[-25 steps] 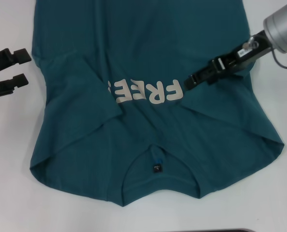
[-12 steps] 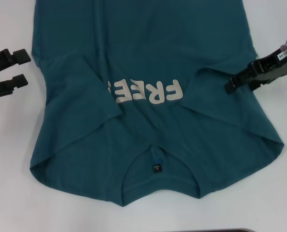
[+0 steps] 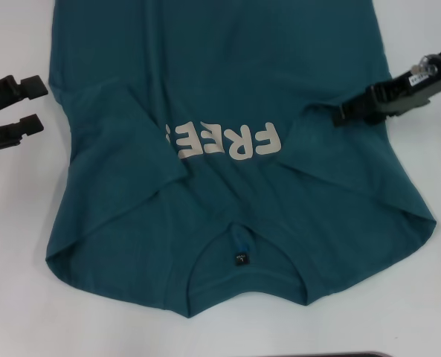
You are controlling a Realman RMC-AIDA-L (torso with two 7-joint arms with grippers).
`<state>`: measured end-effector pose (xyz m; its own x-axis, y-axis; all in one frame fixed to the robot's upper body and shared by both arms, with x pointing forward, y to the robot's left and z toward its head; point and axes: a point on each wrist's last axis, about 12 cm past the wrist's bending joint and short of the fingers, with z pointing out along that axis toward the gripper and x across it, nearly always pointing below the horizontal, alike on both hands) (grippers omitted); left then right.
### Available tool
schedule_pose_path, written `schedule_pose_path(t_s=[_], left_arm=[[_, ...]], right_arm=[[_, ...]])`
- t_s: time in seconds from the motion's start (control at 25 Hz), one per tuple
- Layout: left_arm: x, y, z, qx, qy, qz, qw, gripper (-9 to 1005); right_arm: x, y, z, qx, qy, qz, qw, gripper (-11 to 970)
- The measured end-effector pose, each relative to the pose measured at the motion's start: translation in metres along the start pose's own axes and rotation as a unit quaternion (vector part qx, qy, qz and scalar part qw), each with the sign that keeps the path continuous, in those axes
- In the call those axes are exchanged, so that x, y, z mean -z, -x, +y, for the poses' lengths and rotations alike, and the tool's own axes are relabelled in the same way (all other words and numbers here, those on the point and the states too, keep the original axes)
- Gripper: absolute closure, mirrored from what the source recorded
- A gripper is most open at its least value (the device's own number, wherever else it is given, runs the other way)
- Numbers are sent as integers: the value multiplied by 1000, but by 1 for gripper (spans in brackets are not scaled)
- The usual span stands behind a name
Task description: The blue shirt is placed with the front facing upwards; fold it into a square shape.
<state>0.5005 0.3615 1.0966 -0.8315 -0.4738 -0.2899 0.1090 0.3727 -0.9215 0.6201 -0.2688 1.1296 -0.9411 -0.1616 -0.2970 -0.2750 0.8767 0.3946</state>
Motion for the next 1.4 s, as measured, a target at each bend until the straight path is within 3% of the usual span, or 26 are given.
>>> schedule_pose_path(t_s=[0.44,0.6,0.84,0.88,0.92,0.96,1.12,1.2,1.4], left_arm=[[1,1,-1,1,-3,-3,1000,48],[1,1,-1,0,-4,-3,1000,49],[4,1,0,-1,-2,-4,1000,49],[5,1,0,-5,-1,-3,1000,49],[5,0,0,-8,-1,-3,1000,49],[6,0,0,-16,-1,-1,1000,49],[8,-3,0,-59,-6,4,998,49],[11,-8,0,-76,-11,13,997,49],[25,-16,0,-34,-26,60,997,49]], right_arm=[[17,31,-11,-8,25,-173,984,76],[23,32,-12,5,29,-172,985,76],[39,14,-9,34,96,-149,984,76],[42,10,-10,42,118,-164,979,76],[48,1,-14,45,170,-217,960,76],[48,1,-14,45,170,-217,960,76],[54,-18,-33,-4,232,-306,923,77],[59,-25,-39,-8,240,-308,921,77],[73,-42,-46,-5,263,-284,922,77]])
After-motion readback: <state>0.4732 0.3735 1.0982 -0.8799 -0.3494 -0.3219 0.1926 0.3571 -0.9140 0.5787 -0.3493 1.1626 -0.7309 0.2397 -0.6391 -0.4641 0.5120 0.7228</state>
